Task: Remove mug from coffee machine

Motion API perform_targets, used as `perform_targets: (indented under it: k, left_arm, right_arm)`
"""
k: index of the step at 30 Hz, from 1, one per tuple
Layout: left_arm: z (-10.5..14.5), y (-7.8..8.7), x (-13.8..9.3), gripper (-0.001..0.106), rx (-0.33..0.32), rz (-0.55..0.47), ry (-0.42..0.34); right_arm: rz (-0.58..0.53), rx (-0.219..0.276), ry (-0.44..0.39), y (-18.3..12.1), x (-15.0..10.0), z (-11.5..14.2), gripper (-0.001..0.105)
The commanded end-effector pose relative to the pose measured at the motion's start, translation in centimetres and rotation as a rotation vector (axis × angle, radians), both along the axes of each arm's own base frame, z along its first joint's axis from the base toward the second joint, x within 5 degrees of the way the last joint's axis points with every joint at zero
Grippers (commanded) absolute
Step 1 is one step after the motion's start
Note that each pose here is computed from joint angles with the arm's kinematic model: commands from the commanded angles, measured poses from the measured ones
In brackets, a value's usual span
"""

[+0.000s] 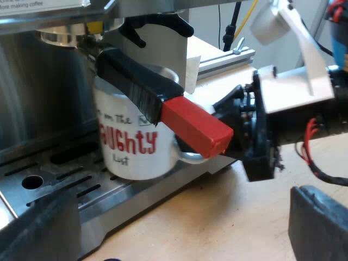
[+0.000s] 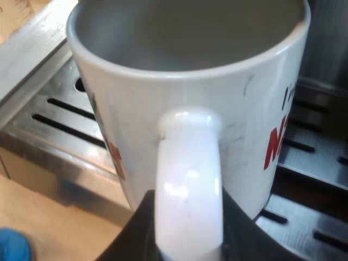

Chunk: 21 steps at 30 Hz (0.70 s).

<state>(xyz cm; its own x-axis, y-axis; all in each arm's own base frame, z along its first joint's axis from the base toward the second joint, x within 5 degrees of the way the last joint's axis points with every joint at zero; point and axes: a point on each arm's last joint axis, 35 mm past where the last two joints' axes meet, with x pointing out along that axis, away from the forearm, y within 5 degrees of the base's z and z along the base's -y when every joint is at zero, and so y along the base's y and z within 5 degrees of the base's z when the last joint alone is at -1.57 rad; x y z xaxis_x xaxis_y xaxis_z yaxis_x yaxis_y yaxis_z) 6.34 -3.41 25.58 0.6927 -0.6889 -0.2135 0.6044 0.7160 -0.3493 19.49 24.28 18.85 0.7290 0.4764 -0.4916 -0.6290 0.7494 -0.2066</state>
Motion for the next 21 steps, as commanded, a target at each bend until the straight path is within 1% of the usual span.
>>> perform_targets:
  k: [1,5,9,12,15,19,21]
  left_arm:
    - [0.3,-0.1,0.0,0.079,-0.016,-0.013,-0.015]
    - [0.3,-0.1,0.0,0.079,-0.017,-0.020,-0.014]
    - [0.3,-0.2,-0.1,0.079,-0.029,-0.055,-0.008]
    - [0.6,-0.2,-0.1,0.079,-0.037,-0.054,-0.011]
    - [0.9,-0.1,-0.2,0.079,-0.043,-0.054,-0.017]
    - [1.0,-0.2,-0.4,0.079,-0.074,-0.092,0.010]
    - [1.1,-0.2,-0.4,0.079,-0.086,-0.091,0.017]
  right_arm:
    - [0.026,0.035,-0.025,-0.8,-1.5,1.1,0.000]
    - [0.039,0.042,-0.040,-1.4,-2.9,1.4,0.000]
    - [0.017,0.039,-0.068,-2.1,-4.0,2.1,0.000]
    - [0.003,0.034,-0.044,-2.8,-4.4,2.7,0.000]
    - [-0.028,0.016,-0.045,-3.6,-4.7,3.3,0.000]
    - [-0.030,0.003,-0.031,-4.7,-5.5,4.3,0.000]
    - [-0.030,-0.004,-0.027,-5.2,-5.8,4.7,0.000]
